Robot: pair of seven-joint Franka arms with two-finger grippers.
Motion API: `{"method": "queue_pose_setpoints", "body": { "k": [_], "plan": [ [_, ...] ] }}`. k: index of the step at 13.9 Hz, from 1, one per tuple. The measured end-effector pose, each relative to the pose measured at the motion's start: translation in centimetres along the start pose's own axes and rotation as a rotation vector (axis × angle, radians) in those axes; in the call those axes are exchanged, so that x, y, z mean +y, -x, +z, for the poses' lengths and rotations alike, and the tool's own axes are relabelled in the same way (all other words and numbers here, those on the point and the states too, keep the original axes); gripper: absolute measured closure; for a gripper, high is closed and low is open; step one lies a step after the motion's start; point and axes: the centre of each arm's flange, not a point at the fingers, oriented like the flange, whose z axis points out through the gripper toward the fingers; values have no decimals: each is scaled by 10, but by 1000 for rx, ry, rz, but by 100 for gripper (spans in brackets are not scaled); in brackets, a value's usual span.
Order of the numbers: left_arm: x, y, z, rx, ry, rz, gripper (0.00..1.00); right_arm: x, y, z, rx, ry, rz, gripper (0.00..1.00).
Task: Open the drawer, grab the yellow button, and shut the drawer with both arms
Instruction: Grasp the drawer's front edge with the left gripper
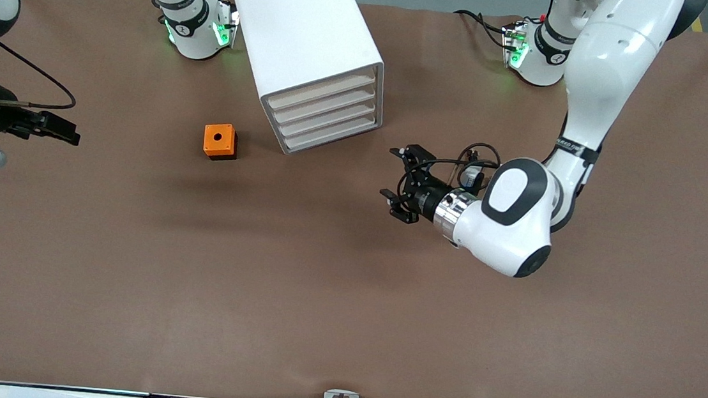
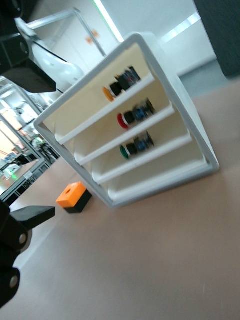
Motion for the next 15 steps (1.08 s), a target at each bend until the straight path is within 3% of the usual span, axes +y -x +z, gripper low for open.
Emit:
{"method": "queue_pose_setpoints", "body": {
  "k": [4, 7, 9, 11, 12, 15],
  "plan": [
    [24, -10, 51, -9, -131, -194, 1, 1, -4, 1, 2, 0, 2, 0],
    [20, -10, 93, 36, -259, -313, 4, 2, -4, -1, 9, 12, -34, 0],
    [16, -16, 119, 81, -341, -374, 21, 2, -6, -1, 19, 23, -65, 0],
    [14, -21, 135, 108, -368, -399, 30, 1, -7, -1, 20, 26, -69, 0],
    [14, -24, 139, 116, -375, -409, 41, 1, -7, -1, 23, 26, -69, 0],
    [11, -34, 160, 158, -413, -450, 44, 1, -7, -2, 26, 26, -69, 0]
  ]
}}
